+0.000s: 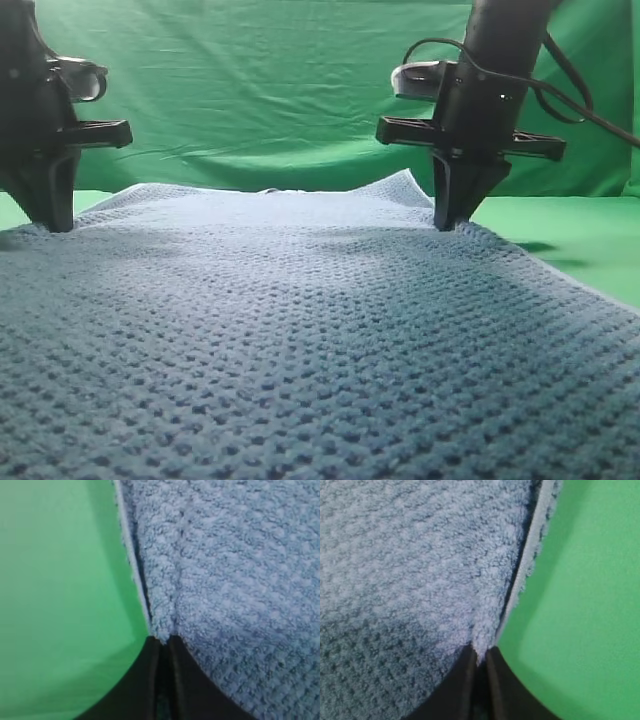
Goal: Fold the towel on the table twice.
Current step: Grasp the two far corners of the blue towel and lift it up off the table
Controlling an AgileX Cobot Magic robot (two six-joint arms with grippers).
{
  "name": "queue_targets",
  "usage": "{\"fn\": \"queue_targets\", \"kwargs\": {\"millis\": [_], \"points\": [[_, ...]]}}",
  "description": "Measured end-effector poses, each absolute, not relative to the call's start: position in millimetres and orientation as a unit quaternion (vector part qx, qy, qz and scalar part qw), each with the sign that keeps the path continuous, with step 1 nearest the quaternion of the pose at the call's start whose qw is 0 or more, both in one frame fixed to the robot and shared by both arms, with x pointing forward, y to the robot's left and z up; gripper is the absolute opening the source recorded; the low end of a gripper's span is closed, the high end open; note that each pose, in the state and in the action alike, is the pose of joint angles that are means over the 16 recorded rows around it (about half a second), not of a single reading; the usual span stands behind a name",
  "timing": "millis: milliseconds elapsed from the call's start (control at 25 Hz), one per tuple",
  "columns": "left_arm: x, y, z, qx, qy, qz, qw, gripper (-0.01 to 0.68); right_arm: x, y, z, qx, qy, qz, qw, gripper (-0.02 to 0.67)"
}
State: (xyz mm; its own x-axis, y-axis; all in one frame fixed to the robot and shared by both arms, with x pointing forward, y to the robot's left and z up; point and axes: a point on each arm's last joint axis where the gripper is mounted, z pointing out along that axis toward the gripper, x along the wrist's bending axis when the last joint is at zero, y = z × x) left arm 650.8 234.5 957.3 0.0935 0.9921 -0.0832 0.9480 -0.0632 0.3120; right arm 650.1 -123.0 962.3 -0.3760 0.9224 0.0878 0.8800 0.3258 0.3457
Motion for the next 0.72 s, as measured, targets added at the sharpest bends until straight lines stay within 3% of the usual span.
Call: {"fn": "queue_targets", "kwargs": {"millis": [280, 720], "points": [[670.6, 230.0, 1028.8, 0.722, 0.658, 0.103, 0.190, 0.000, 662.0, -117.7, 1031.8, 0.538, 0.796, 0.252, 0.117, 0.000], [676.6, 223.9, 1176.8, 0.679, 0.601, 0.210, 0.366, 0.000, 672.6, -117.1, 1165.2, 0.476, 0.731, 0.416, 0.260, 0.000]]}}
